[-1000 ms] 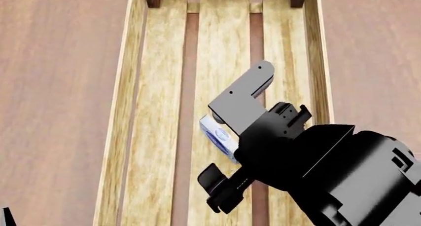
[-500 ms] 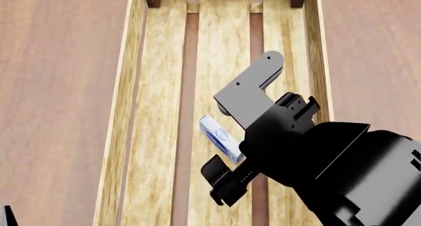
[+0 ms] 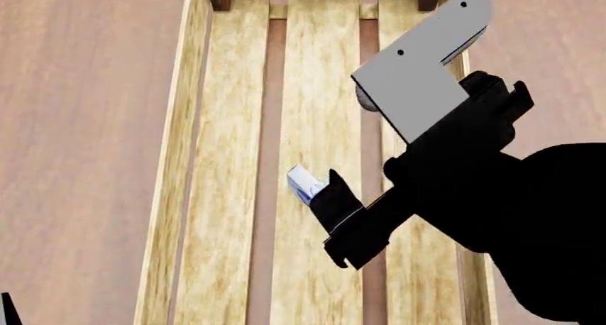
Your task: Pick up the cream cheese and put it in the tray.
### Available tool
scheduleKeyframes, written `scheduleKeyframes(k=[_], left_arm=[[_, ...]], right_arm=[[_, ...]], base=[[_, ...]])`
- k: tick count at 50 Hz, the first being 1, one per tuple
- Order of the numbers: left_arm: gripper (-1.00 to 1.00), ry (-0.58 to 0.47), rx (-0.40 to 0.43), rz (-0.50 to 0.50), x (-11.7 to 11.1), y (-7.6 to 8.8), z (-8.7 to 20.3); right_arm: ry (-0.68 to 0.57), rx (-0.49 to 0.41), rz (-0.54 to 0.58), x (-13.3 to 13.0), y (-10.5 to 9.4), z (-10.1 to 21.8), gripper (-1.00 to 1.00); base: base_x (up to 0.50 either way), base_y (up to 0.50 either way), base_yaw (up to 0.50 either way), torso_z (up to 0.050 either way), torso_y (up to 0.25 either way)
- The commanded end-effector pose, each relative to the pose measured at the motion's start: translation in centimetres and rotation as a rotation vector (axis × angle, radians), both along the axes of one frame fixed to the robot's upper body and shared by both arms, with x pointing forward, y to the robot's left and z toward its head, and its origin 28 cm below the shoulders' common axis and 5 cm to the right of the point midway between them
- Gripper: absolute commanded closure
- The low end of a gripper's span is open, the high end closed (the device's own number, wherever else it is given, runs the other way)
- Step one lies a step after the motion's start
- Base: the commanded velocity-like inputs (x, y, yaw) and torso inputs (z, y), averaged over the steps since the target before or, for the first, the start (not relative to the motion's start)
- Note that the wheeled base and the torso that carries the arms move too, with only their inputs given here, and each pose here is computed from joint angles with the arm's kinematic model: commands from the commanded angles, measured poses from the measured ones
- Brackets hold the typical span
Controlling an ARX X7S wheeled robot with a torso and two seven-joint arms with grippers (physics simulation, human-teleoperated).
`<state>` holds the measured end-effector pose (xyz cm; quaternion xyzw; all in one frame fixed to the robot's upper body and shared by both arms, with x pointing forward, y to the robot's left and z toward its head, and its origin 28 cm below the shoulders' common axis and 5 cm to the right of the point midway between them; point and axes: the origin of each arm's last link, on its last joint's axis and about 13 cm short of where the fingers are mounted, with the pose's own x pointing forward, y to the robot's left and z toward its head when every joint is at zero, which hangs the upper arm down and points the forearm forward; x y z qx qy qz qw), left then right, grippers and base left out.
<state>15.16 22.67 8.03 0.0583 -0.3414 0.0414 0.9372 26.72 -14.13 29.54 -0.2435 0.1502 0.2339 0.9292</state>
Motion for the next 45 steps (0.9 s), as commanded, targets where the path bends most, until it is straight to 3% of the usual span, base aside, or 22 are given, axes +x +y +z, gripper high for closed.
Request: scheduleKeyframes(k=[1, 8, 24, 33, 38, 45], left_arm=[[-1.00, -0.002, 0.004, 0.014, -0.1, 0.3, 0.1], [-1.00, -0.004, 0.005, 0.031, -0.3, 0.6, 0.2], [-1.00, -0.012, 0.013, 0.051, -0.1, 1.0, 1.2], [-1.00, 0.011, 0.023, 0.049, 1.0, 1.3, 2.1], [-1.00, -0.007, 0.038, 0.064, 1.8, 1.9, 4.5], [-1.00, -0.010, 0.081, 0.087, 3.3, 2.9, 7.8]], right_arm=[[-0.092, 0.056, -0.017, -2.9, -1.8, 2.4, -1.00], [-0.158, 0.175, -0.037, -4.5, -3.7, 3.2, -1.00], [-0.270, 0.347, -0.088, -7.3, -6.6, 3.1, -1.00], [-0.301, 0.447, -0.162, -6.9, -8.6, 0.0, -1.00], [-0.315, 0.522, -0.222, -6.3, -9.9, -1.9, -1.00], [-0.321, 0.531, -0.292, -6.1, -10.9, -4.5, -1.00]], base=[[0.00, 0.00, 0.00, 0.000, 0.000], [0.00, 0.00, 0.00, 0.000, 0.000], [0.00, 0.00, 0.00, 0.000, 0.000], [0.00, 0.00, 0.00, 0.000, 0.000], [0.00, 0.00, 0.00, 0.000, 0.000], [0.00, 0.00, 0.00, 0.000, 0.000]])
